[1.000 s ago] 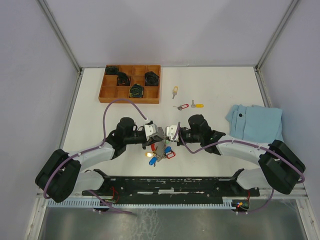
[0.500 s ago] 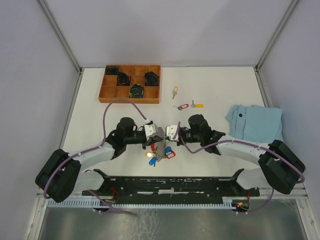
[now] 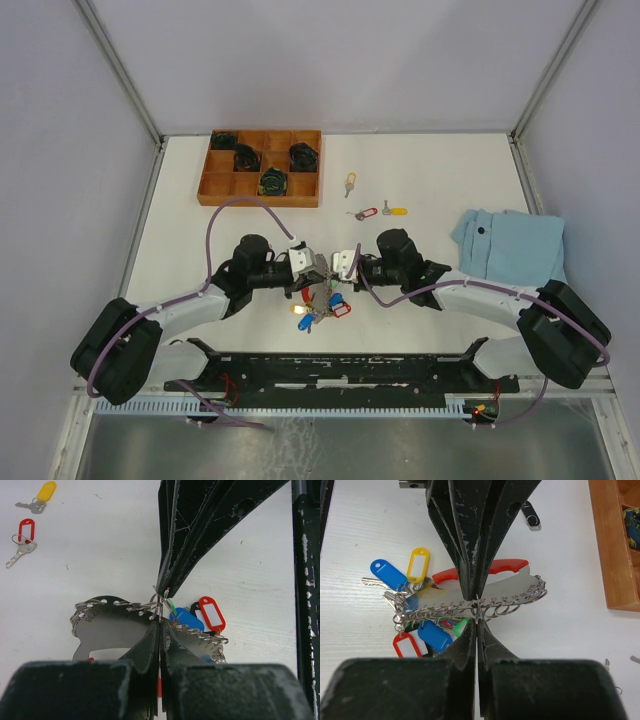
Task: Put the keys on the keyring
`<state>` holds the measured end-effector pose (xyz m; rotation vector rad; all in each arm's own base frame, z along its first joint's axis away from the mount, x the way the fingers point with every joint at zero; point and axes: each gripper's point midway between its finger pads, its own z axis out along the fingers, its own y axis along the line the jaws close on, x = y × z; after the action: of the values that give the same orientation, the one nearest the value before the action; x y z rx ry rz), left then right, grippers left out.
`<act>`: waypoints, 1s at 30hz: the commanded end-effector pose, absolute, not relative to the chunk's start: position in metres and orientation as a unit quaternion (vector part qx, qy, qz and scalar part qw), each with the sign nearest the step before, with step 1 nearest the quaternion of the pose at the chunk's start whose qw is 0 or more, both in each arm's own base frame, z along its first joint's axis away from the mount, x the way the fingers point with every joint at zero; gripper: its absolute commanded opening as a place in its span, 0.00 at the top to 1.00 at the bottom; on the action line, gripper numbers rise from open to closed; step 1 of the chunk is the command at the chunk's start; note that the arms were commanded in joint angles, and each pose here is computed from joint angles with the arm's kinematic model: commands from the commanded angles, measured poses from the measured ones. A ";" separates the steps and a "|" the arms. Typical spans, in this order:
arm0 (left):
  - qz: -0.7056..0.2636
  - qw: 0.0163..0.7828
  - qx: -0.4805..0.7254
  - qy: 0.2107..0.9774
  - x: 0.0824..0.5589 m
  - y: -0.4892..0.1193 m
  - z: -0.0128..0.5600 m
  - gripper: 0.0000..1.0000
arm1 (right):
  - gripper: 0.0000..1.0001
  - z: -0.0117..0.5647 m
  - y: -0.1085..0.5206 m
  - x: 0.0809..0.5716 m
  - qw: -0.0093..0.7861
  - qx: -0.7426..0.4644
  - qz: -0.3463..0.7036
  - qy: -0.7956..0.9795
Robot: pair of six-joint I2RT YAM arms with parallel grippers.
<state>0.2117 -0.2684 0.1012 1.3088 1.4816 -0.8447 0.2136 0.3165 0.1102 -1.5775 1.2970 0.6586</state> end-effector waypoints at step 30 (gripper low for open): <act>-0.352 0.502 0.545 0.572 0.214 -0.277 0.119 0.97 | 1.00 0.124 0.323 0.218 0.497 -0.634 0.278 0.524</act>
<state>0.2112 -0.2685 0.1007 1.3106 1.4819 -0.8482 0.2140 0.3165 0.1102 -1.5653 1.3120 0.6641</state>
